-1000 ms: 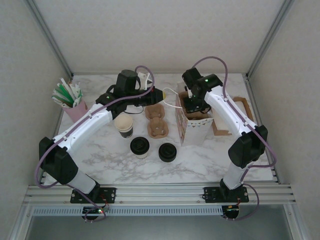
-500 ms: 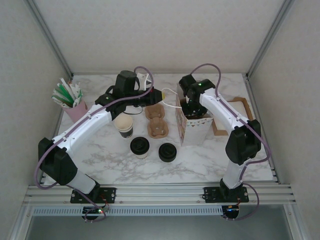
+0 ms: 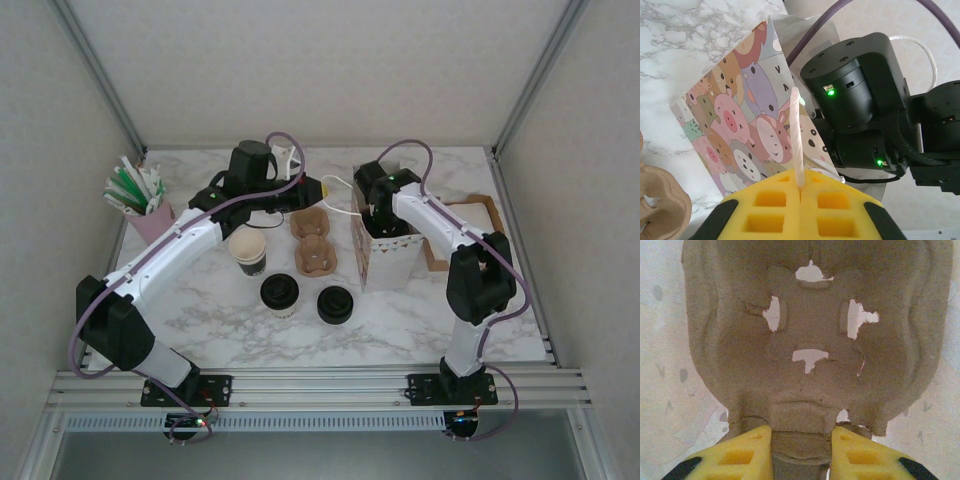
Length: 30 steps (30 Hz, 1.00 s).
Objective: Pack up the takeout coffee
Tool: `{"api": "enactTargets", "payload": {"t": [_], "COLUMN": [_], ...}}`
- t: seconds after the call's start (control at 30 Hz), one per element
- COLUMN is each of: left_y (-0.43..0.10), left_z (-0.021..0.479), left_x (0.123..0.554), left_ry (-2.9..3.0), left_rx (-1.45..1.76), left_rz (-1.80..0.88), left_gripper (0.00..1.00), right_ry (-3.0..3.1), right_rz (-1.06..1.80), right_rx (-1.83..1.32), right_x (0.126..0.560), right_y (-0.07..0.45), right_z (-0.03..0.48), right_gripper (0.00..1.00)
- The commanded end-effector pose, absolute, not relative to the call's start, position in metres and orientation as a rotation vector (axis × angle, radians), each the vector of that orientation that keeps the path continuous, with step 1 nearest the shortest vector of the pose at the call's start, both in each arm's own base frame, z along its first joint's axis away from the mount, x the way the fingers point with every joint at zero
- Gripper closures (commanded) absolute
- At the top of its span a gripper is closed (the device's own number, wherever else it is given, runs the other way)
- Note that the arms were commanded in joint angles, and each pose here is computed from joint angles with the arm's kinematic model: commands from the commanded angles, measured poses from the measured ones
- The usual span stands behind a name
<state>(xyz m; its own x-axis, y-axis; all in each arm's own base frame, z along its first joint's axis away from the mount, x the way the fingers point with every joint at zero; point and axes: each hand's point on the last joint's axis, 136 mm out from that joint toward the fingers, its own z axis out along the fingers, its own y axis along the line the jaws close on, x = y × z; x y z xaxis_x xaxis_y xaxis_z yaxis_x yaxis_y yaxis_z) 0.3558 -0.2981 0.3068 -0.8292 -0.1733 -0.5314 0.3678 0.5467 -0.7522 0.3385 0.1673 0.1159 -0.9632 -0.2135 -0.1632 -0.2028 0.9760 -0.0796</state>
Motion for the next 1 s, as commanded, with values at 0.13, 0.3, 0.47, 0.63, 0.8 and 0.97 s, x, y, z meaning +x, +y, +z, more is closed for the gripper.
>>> {"api": "enactTargets", "payload": {"t": [0.13,0.3,0.47,0.63,0.8,0.97], "left_y": [-0.291,-0.291,-0.291,-0.290,-0.284,-0.272], "left_z": [0.322,0.322,0.322,0.328,0.336,0.333], "left_x": [0.355,0.356,0.358,0.364,0.379,0.401], "left_ry": [2.166,2.165,2.162,2.139,2.105,2.076], "left_rx": [0.152,0.152,0.146,0.135,0.120,0.086], "left_rz": [-1.271,-1.271,-1.272,-1.259,-1.216,-1.174], "left_gripper": [1.00,1.00,1.00,1.00,1.00,1.00], "right_ry": [2.987,3.004,3.010,2.979,2.945,2.925], "right_rz": [-0.085,-0.073,-0.093,-0.076,-0.048,-0.039], "right_rx": [-0.307,-0.284,-0.278,-0.268,-0.269,-0.266], "right_x": [0.335,0.332,0.331,0.344,0.367,0.386], "right_y": [0.172,0.172,0.170,0.175,0.185,0.189], "right_z": [0.088,0.076,0.067,0.074,0.079,0.080], "right_gripper": [0.73,0.73,0.72,0.72,0.72,0.73]}}
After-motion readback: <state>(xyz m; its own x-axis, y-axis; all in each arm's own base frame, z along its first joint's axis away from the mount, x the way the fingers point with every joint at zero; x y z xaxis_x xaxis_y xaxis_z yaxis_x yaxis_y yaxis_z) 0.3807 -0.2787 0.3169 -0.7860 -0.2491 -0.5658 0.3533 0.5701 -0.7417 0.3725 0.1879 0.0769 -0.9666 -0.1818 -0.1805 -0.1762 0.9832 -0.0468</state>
